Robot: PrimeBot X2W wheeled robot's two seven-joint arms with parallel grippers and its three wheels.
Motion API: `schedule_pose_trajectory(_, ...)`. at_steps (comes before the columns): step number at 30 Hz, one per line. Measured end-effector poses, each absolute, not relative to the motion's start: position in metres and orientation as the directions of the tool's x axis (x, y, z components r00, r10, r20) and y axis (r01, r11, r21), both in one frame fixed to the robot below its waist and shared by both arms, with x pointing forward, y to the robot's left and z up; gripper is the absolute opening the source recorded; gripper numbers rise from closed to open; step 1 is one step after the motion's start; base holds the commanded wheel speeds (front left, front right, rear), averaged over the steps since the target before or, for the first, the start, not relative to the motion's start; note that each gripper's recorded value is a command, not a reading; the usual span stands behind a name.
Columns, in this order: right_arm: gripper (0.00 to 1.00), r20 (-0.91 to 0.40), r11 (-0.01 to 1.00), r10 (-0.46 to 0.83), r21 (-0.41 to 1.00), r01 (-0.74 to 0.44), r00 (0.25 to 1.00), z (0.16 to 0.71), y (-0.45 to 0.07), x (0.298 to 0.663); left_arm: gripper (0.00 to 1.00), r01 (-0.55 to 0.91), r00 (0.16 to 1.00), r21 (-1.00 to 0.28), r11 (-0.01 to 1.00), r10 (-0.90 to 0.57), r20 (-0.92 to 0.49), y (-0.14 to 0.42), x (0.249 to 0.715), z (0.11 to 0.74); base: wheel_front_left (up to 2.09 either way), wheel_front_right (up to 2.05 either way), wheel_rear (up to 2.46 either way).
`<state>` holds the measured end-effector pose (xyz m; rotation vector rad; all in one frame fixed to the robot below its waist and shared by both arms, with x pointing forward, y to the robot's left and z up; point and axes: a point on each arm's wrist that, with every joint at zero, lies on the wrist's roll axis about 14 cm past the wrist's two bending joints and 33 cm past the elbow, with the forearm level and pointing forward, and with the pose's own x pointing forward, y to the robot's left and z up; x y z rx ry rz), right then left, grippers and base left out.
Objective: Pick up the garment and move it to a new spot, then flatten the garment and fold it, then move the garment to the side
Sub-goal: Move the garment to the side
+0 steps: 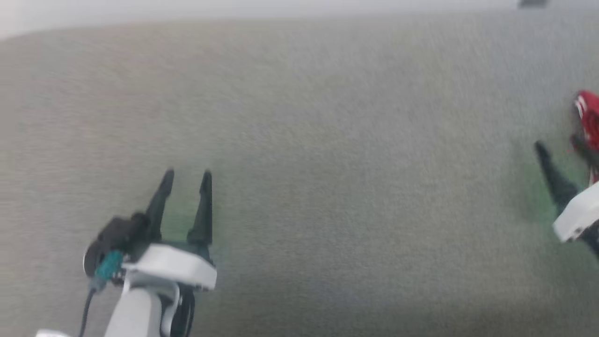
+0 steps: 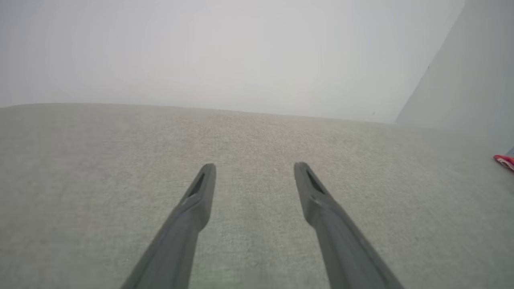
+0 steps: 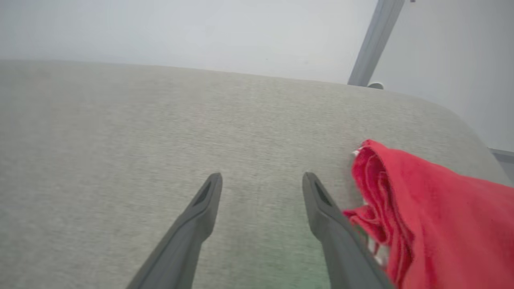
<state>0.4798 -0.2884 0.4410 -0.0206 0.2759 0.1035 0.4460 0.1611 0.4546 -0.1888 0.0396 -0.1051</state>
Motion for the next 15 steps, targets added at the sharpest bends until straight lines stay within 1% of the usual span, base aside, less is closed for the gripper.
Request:
schedule_pose_trajectory(2, 1.0, -0.24, 0.99, 0.141, 0.039, -0.135, 0.961, 0.448, -0.266, 0.474, 1.0, 0.048, 0.998, -0.194, 0.98, -0.053, -0.022, 0.179, 0.424, 0.463, 0.0, 0.0, 0.0)
schedule_pose_trajectory(4, 1.0, -0.197, 0.986, 0.162, 0.058, -0.153, 0.967, 0.459, -0.254, 0.472, 1.0, 0.021, 1.0, -0.192, 0.981, -0.025, -0.015, 0.188, 0.409, 0.468, 0.0, 0.0, 0.0)
schedule_pose_trajectory(7, 1.0, -0.129, 0.981, 0.193, 0.048, -0.189, 0.973, 0.48, -0.24, 0.469, 1.0, -0.02, 1.0, -0.192, 0.981, 0.02, -0.003, 0.202, 0.388, 0.475, 0.0, 0.0, 0.0)
schedule_pose_trajectory(15, 1.0, 0.011, 0.977, 0.204, 0.066, -0.204, 0.979, 0.513, -0.221, 0.442, 1.0, -0.081, 0.994, -0.185, 0.979, 0.092, 0.055, 0.229, 0.354, 0.496, 0.0, 0.0, 0.0)
